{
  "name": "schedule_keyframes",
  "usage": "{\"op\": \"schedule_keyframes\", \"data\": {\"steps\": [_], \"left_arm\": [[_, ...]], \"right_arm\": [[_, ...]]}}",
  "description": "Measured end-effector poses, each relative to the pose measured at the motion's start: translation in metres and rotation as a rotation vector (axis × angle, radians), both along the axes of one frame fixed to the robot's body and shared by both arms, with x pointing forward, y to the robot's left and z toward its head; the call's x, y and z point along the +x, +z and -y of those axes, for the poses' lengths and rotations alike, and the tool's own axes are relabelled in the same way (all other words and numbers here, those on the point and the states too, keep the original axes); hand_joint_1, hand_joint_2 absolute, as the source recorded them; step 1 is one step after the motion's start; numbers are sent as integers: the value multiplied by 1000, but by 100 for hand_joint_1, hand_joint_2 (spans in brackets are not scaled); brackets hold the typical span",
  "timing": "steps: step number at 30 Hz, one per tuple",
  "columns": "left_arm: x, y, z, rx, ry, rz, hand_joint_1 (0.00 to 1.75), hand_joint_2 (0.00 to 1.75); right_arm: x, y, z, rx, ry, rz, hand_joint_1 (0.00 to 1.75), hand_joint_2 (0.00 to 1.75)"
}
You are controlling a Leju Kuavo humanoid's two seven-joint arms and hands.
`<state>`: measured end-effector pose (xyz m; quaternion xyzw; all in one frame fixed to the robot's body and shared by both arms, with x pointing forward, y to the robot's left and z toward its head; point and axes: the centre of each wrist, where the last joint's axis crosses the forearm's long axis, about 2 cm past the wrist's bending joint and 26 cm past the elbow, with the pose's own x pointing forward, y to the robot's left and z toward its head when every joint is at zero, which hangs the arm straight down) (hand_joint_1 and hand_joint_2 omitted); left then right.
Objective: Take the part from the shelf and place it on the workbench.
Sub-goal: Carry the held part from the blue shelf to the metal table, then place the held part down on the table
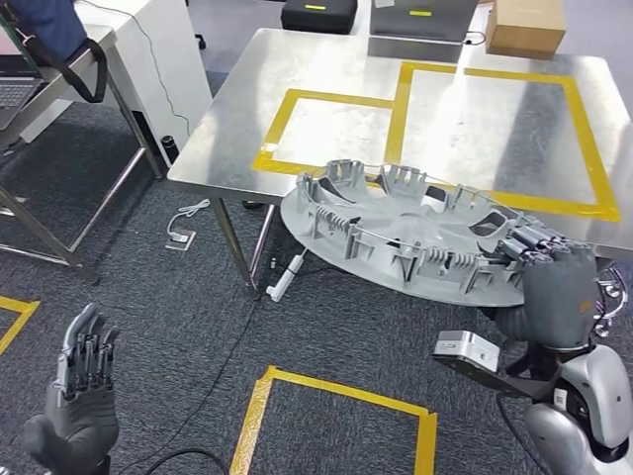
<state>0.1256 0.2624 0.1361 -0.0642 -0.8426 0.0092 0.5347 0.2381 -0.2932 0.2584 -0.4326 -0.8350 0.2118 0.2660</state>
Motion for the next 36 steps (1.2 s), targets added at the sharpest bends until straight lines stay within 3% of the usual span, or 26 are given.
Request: {"op": "schedule_keyframes", "data": {"steps": [36], "left_arm": [[2, 0, 0, -16, -1, 6, 0, 0]], "right_arm": [[6, 7, 0, 8, -2, 3, 175, 175]]}}
